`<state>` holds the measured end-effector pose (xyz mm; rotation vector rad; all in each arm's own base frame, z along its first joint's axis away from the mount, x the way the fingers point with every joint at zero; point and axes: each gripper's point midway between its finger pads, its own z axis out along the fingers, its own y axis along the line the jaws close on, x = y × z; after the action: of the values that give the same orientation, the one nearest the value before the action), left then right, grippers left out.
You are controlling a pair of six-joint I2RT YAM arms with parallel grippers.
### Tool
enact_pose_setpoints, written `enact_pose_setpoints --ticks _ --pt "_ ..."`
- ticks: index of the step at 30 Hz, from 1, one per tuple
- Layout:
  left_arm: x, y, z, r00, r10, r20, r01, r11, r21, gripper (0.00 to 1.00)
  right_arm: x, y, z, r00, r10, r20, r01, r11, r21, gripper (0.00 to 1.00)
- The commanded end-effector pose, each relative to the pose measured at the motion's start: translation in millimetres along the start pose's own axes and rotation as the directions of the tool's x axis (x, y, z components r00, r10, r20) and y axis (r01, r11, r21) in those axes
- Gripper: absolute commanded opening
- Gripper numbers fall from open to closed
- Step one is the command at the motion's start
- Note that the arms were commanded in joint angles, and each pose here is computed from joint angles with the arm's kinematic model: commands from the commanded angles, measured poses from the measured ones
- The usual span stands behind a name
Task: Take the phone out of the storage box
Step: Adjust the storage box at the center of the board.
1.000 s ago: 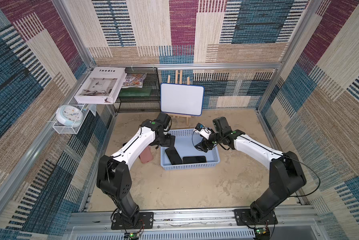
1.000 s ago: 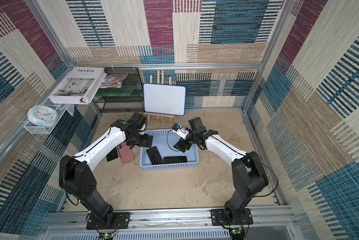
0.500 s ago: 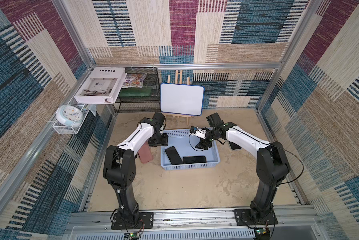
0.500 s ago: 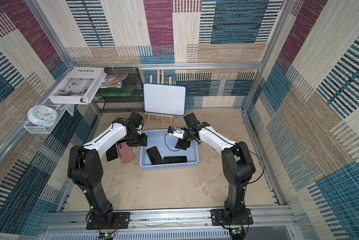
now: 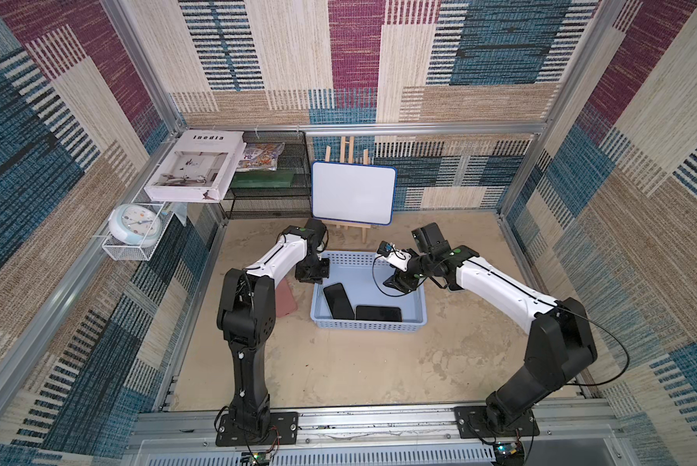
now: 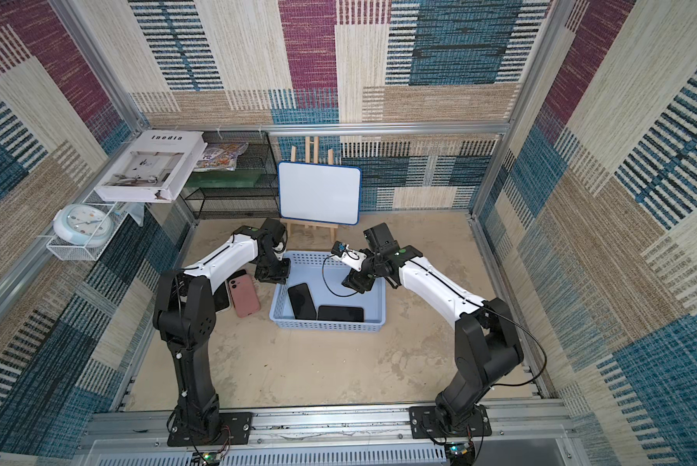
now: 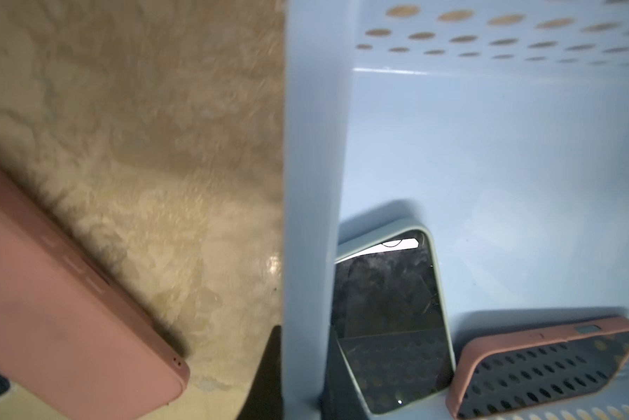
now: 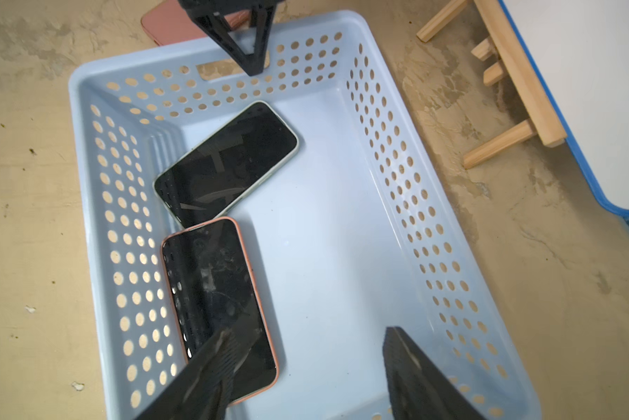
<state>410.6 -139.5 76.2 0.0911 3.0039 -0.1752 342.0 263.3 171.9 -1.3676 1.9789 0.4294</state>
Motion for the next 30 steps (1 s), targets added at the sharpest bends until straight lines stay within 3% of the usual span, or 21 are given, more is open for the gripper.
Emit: enact_pose_setpoints --ticks 1,5,9,13,16,19,23,25,27,30 --pt "-17.7 3.5 -2.4 0.991 0.135 0.008 -0.134 0.990 -0.048 0.03 -12.7 3.0 -12.4 0.992 0.091 0.087 -0.092 0.996 0.019 0.70" --pt "-46.1 -8.6 -5.6 0.951 0.308 0.027 -0.307 0.951 -0.026 0.03 -19.4 3.2 -26.5 0.965 0.210 0.155 -0.218 0.975 0.039 0.71" --pt "-71.5 -19.8 -13.9 0.876 0.475 0.088 -0.473 0.880 -0.043 0.05 -16.2 -5.6 -28.7 0.912 0.380 0.158 -0.394 0.917 0.068 0.72" --pt "-86.9 -28.4 -17.7 0.763 0.639 0.094 -0.631 0.769 -0.104 0.09 -0.3 0.8 -13.2 0.875 0.475 0.091 -0.481 0.876 0.049 0.70" --pt "-80.3 -43.8 -13.7 0.637 0.767 0.077 -0.764 0.641 -0.065 0.11 12.6 2.7 -4.0 0.872 0.488 0.044 -0.490 0.869 0.067 0.70" --pt "-71.8 -52.0 -8.4 0.555 0.829 0.071 -0.830 0.558 -0.031 0.15 17.8 5.4 2.5 0.870 0.493 0.008 -0.492 0.868 0.061 0.70" --pt "-65.4 -50.7 -0.2 0.525 0.850 0.049 -0.851 0.526 -0.011 0.19 17.4 13.3 13.1 0.857 0.515 -0.032 -0.514 0.857 0.020 0.70" --pt "-65.4 -47.9 3.6 0.524 0.851 0.035 -0.851 0.524 -0.016 0.26 17.0 21.8 19.9 0.856 0.515 -0.053 -0.515 0.857 0.001 0.71" --pt "-69.6 -45.5 5.2 0.545 0.838 0.027 -0.837 0.546 -0.034 0.44 16.0 31.6 25.9 0.856 0.512 -0.074 -0.514 0.858 -0.013 0.74" --pt "-81.7 -46.5 0.2 0.607 0.793 0.051 -0.791 0.609 -0.062 0.59 13.3 44.6 32.1 0.853 0.512 -0.098 -0.516 0.857 -0.010 0.84"
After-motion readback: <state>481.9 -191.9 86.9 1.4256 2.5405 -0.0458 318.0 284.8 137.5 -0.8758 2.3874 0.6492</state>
